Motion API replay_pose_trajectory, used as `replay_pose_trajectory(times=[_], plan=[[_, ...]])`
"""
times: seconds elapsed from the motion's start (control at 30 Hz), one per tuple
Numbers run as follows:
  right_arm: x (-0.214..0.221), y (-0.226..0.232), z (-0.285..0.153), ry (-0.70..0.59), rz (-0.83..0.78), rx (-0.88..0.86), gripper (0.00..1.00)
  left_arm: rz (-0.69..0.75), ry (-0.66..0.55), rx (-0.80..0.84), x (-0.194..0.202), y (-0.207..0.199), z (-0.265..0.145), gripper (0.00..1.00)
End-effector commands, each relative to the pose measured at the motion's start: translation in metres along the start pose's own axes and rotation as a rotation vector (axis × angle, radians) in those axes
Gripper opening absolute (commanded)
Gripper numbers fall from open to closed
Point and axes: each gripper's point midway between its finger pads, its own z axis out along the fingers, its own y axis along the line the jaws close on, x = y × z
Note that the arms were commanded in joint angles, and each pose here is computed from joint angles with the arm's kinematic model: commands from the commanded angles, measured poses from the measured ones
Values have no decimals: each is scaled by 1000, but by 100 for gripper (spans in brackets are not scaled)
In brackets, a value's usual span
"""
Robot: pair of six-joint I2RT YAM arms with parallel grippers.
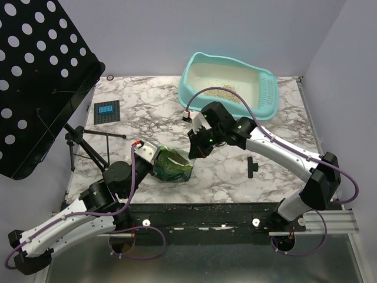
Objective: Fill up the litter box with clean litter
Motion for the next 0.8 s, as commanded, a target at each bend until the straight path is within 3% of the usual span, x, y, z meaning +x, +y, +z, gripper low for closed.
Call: replay_pose_trajectory(times=[0.0,0.2,0.33,0.53,0.57,0.67,0.73,0.77], plan=[[-5,-26,-34,-14,-70,263,0,-48,-116,-66,-33,14,-3,0],[-31,-60,-77,-106,-213,593,0,-40,-99,-32,-36,6,3,0],[-51,-37,-91,-242,-306,544,0,-35,-92,-22,-37,3,8,0],[-42,-11,-86,-228,-294,395,0,-33,-72,-14,-29,-2,13,0],[-41,-10,-87,-230,-279,394,3,-33,-72,-13,-29,-2,13,0],[-41,-14,-98,-249,-225,445,36,-30,-67,-6,-27,-4,14,0],[-43,-14,-109,-269,-194,473,53,-31,-62,-1,-26,-5,15,0],[-44,-13,-114,-284,-140,483,56,-34,-61,4,-26,-6,15,0]])
